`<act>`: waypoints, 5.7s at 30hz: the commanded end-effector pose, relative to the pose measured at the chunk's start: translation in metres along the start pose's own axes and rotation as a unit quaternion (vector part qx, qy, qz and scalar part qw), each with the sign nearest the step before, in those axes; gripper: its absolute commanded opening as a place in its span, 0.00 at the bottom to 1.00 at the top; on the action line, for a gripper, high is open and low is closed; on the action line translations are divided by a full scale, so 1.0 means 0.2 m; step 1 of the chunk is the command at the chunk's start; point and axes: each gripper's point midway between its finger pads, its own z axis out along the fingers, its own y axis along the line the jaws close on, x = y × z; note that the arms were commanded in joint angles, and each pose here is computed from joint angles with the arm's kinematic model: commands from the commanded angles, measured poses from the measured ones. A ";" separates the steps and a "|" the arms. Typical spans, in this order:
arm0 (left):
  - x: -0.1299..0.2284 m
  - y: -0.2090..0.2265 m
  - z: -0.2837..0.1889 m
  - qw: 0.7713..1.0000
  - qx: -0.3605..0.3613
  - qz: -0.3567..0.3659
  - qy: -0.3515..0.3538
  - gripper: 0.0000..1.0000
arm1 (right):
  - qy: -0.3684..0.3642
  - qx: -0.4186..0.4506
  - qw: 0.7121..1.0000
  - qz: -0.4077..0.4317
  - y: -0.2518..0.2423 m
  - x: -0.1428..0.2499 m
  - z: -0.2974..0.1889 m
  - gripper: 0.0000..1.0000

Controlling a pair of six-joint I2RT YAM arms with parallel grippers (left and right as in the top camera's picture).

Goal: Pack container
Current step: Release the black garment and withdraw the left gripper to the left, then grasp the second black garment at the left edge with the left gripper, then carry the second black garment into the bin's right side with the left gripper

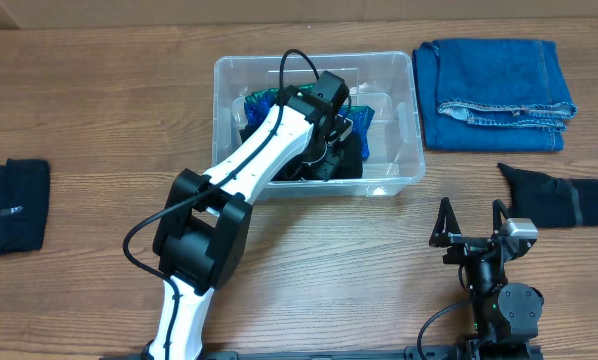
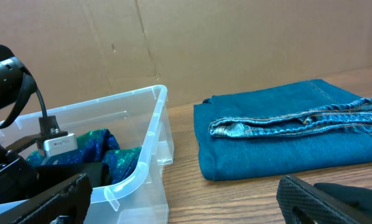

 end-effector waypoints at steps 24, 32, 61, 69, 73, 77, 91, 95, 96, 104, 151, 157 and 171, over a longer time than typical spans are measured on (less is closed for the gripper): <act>0.15 0.88 -1.04 0.976 -0.056 -0.200 -0.070 0.15 | -0.004 0.001 1.000 -0.001 0.00 0.00 0.00 1.00; 0.49 1.38 -1.04 0.941 -0.100 -0.322 -0.036 0.31 | -0.004 0.001 1.000 -0.001 0.00 0.00 0.00 1.00; 1.56 2.18 -0.72 0.828 -0.166 -0.535 0.029 0.72 | -0.004 0.001 1.000 -0.001 0.00 0.00 0.00 1.00; 1.46 2.31 -0.59 0.850 -0.225 -0.475 0.027 0.76 | -0.004 0.001 1.000 -0.001 0.00 0.00 0.00 1.00; 1.47 2.35 -0.50 0.848 -0.252 -0.461 0.062 0.74 | -0.004 0.001 1.000 -0.001 0.00 0.00 0.00 1.00; 1.48 2.36 -0.35 0.851 -0.246 -0.455 0.090 0.70 | -0.004 0.001 1.000 -0.001 0.00 0.00 0.00 1.00; 1.52 2.47 -0.38 0.826 -0.306 -0.464 0.089 0.55 | -0.004 0.001 1.000 -0.001 0.00 0.00 0.00 1.00; 1.52 2.47 -0.38 0.822 -0.307 -0.472 0.086 0.30 | -0.004 0.001 1.000 -0.001 0.00 0.00 0.00 1.00; 1.52 2.47 -0.38 0.820 -0.307 -0.476 0.084 0.30 | -0.004 0.001 1.000 -0.001 0.00 0.00 0.00 1.00; 1.36 2.35 -0.30 0.841 -0.228 -0.488 0.049 0.04 | -0.004 0.001 1.000 -0.001 0.00 0.00 0.00 1.00; -0.52 0.36 -1.70 0.884 -0.295 0.115 -0.343 0.04 | -0.004 0.001 1.000 -0.001 0.00 0.00 0.00 1.00; -0.61 -0.01 -1.50 0.917 -0.137 0.074 -0.366 0.04 | -0.004 0.001 1.000 -0.001 0.00 0.00 0.00 1.00; -0.62 -0.49 -1.22 0.938 0.201 -0.023 -0.280 0.04 | -0.004 0.001 1.000 -0.001 0.00 0.00 0.00 1.00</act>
